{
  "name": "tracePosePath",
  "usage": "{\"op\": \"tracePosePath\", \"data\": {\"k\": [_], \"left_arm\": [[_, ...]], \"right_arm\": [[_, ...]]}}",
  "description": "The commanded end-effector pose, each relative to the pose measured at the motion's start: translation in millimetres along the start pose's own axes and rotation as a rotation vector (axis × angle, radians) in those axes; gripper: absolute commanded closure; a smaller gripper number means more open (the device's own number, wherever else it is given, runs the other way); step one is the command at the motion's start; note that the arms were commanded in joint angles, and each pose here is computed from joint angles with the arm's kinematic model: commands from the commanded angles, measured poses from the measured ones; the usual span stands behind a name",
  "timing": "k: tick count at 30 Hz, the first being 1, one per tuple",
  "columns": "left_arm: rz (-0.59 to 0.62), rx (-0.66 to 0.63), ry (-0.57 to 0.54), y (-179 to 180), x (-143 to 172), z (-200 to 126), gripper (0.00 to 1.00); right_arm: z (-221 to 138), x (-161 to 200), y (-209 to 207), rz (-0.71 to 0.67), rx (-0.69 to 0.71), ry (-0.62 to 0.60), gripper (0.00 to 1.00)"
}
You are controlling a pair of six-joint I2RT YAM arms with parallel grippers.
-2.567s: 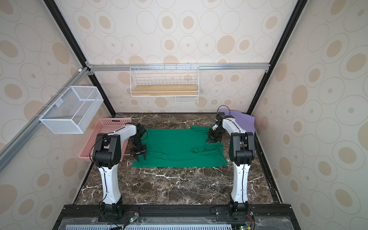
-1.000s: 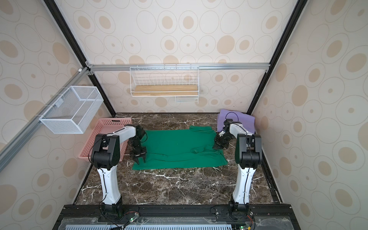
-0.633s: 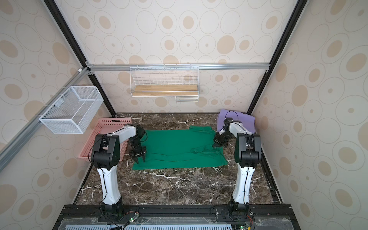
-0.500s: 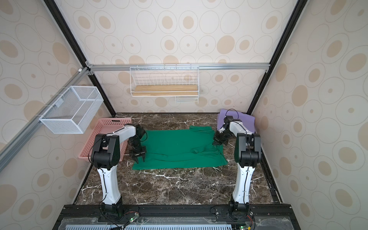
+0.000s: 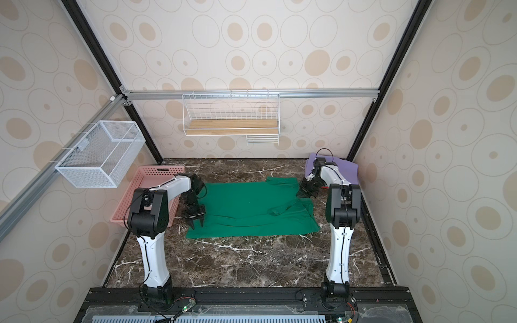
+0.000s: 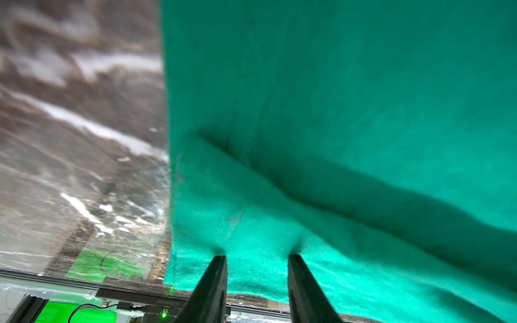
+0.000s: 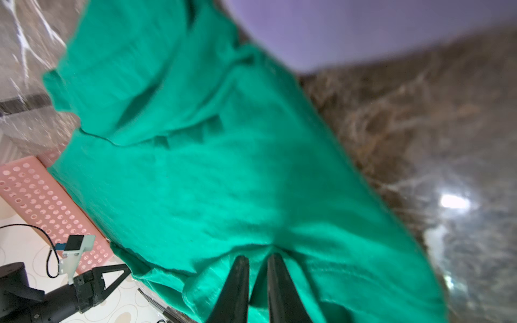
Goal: Fold and stack t-shirts
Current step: Smooth out the T-shirt at the center of the board.
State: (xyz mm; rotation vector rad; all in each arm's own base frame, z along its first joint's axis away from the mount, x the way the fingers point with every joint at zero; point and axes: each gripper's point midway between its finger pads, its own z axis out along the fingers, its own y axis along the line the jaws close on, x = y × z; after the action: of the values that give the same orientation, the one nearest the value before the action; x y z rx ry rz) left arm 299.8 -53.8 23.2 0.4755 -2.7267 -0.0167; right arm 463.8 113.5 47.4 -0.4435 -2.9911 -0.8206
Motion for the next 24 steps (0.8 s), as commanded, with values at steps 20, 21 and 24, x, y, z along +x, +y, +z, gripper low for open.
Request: {"op": "tracePosePath", "data": {"k": [20, 21, 24], "left_arm": [[0.02, 0.084, -0.047, -33.4, 29.1, -24.8, 0.6], [0.023, 0.081, -0.051, -31.4, 30.2, -25.7, 0.6], [0.035, 0.063, -0.055, -25.3, 35.2, -25.2, 0.6]], "right_arm": [[10.9, 141.3, 37.4, -0.121, -0.047, 0.159, 0.79], [17.5, 150.4, 43.3, -0.152, -0.033, 0.172, 0.79], [30.8, 154.7, 45.9, -0.156, -0.025, 0.185, 0.79]]}}
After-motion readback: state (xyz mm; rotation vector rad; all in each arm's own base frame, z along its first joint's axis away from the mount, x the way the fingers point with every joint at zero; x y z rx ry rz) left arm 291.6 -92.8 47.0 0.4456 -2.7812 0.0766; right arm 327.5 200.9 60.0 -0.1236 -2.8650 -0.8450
